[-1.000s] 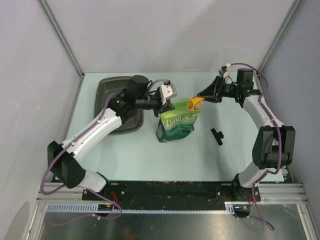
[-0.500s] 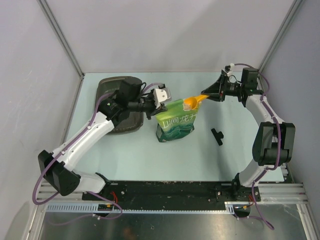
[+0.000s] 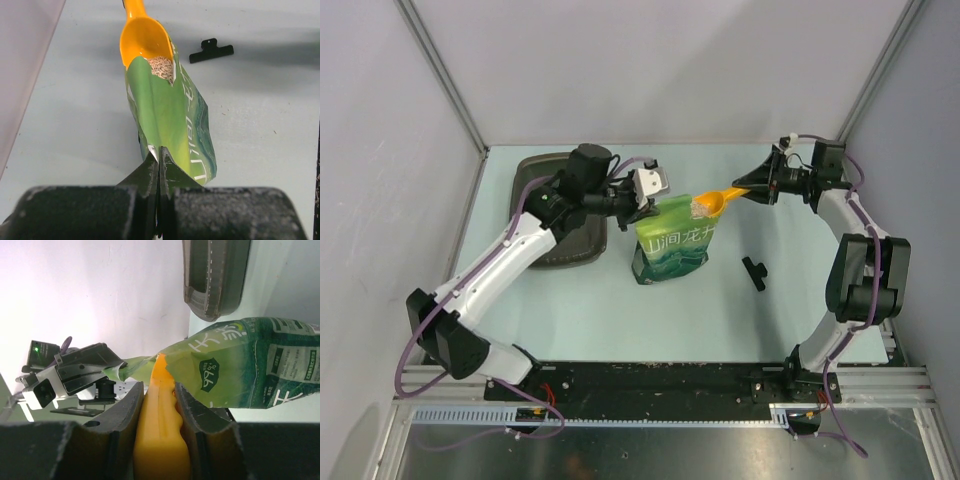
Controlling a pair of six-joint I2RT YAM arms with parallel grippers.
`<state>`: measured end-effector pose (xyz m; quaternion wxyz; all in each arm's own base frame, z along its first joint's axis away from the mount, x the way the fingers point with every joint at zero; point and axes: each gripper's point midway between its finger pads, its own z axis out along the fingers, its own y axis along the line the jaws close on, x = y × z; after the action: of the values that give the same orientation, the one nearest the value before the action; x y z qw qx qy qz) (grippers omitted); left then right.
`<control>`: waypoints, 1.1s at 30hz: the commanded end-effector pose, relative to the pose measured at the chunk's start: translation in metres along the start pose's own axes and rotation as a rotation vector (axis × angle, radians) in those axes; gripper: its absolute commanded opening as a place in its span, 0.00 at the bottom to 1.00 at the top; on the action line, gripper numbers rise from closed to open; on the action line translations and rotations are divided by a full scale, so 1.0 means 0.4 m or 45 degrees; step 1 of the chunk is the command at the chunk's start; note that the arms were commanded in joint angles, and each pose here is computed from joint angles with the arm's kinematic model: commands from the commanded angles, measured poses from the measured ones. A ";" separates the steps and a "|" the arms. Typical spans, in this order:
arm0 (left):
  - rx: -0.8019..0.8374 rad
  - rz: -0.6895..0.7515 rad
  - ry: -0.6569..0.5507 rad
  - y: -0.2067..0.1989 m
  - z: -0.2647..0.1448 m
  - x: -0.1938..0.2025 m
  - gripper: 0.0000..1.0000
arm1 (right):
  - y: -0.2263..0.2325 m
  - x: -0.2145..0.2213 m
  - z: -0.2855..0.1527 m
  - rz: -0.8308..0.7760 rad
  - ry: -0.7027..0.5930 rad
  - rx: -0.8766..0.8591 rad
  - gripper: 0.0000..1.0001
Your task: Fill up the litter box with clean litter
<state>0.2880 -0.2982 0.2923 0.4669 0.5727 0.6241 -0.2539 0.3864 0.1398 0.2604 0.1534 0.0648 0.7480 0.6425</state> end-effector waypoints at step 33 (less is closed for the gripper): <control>-0.047 0.140 -0.123 0.062 0.002 -0.105 0.00 | -0.013 -0.059 -0.133 0.054 -0.046 -0.092 0.00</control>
<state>0.3007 -0.3092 0.2945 0.4720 0.5796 0.6144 -0.2526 0.3889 0.0908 0.2623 0.1427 0.0982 0.7242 0.6674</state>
